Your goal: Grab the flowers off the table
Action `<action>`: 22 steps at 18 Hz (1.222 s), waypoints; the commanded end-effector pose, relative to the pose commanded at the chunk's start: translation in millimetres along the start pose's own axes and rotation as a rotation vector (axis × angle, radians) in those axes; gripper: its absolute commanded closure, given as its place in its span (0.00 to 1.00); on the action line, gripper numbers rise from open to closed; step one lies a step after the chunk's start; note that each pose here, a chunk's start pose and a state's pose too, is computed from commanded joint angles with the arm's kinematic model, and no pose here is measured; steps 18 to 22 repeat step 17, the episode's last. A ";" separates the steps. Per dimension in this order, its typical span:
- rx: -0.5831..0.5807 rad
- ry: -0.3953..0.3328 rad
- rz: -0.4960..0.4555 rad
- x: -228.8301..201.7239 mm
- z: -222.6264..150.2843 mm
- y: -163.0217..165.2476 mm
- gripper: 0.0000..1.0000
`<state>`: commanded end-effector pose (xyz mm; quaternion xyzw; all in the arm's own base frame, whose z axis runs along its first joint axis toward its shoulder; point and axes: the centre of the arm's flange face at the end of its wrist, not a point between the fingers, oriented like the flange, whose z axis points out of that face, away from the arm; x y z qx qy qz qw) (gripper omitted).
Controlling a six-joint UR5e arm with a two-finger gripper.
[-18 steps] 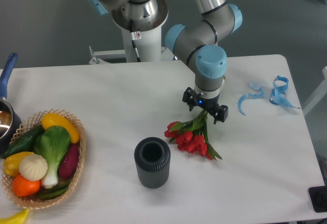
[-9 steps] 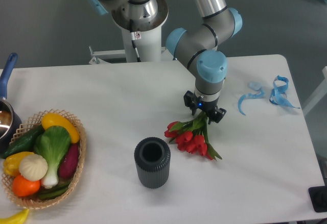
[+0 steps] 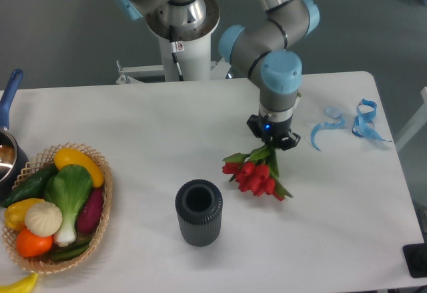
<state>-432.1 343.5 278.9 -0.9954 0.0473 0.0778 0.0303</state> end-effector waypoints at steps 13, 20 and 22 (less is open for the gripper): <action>0.042 0.000 0.011 -37.5 -71.9 -19.6 0.98; 0.036 0.013 0.017 -38.8 -76.7 -22.7 0.97; 0.036 0.013 0.017 -38.8 -76.7 -22.7 0.97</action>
